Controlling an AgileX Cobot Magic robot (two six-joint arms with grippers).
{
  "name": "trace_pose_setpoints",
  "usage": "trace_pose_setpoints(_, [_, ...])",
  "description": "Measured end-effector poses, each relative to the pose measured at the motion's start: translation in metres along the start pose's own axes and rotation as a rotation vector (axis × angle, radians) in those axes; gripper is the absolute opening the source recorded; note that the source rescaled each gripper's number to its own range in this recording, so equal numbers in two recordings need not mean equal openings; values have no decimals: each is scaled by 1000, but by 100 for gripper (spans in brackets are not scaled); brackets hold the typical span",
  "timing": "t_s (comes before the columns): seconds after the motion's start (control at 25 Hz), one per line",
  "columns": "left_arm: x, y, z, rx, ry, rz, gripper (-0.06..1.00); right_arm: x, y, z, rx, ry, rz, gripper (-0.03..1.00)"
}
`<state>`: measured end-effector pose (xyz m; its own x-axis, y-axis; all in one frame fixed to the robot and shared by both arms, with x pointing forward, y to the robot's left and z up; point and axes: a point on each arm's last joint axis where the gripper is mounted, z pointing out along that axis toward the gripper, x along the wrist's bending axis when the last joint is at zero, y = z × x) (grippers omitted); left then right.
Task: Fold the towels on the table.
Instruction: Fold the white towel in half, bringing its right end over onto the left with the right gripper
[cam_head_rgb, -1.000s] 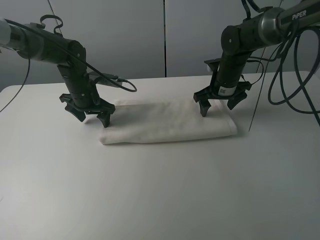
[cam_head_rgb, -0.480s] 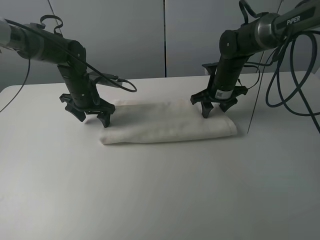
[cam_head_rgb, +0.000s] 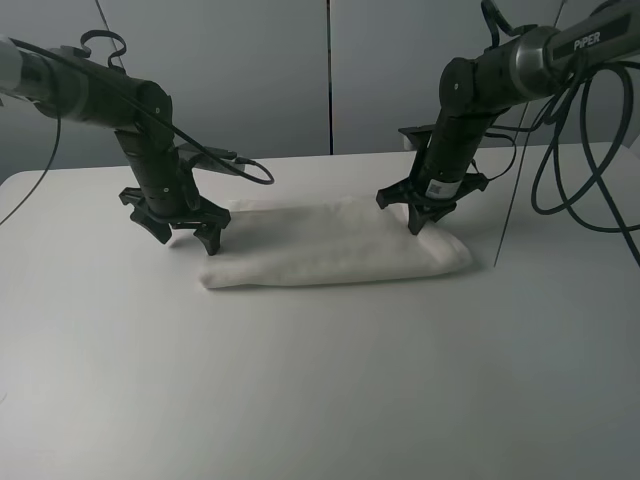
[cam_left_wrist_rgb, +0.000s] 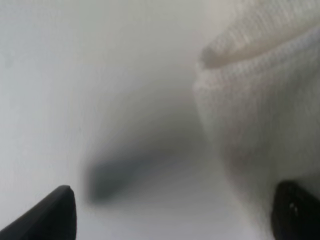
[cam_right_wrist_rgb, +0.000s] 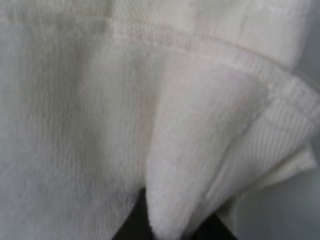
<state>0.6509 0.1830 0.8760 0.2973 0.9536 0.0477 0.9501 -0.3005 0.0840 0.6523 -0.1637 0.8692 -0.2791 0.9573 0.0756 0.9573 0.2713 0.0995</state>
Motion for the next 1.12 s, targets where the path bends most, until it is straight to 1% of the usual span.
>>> trace_pose_setpoints(0.2, [0,0,0,0,0,0,100,0,0,-1,3,2,-1,1])
trace_pose_setpoints(0.4, [0,0,0,0,0,0,100,3,1,-29,-39,16,4,1])
trace_pose_setpoints(0.52, [0,0,0,0,0,0,100,8,1,-51,-70,46,18,1])
trace_pose_setpoints(0.68, [0,0,0,2,0,0,100,16,0,-71,-91,128,39,1])
trace_pose_setpoints(0.8, [0,0,0,2,0,0,100,26,0,-82,-114,230,59,1])
trace_pose_setpoints(0.92, [0,0,0,2,0,0,100,36,2,-90,-139,349,78,1])
trace_pose_setpoints(0.96, [0,0,0,2,-1,-1,100,38,2,-91,-143,375,78,1])
trace_pose_setpoints(1.0, [0,0,0,2,-1,-1,100,41,3,-92,-147,400,84,1])
trace_pose_setpoints(1.12, [0,0,0,2,-3,-2,100,60,2,-92,-159,427,51,1])
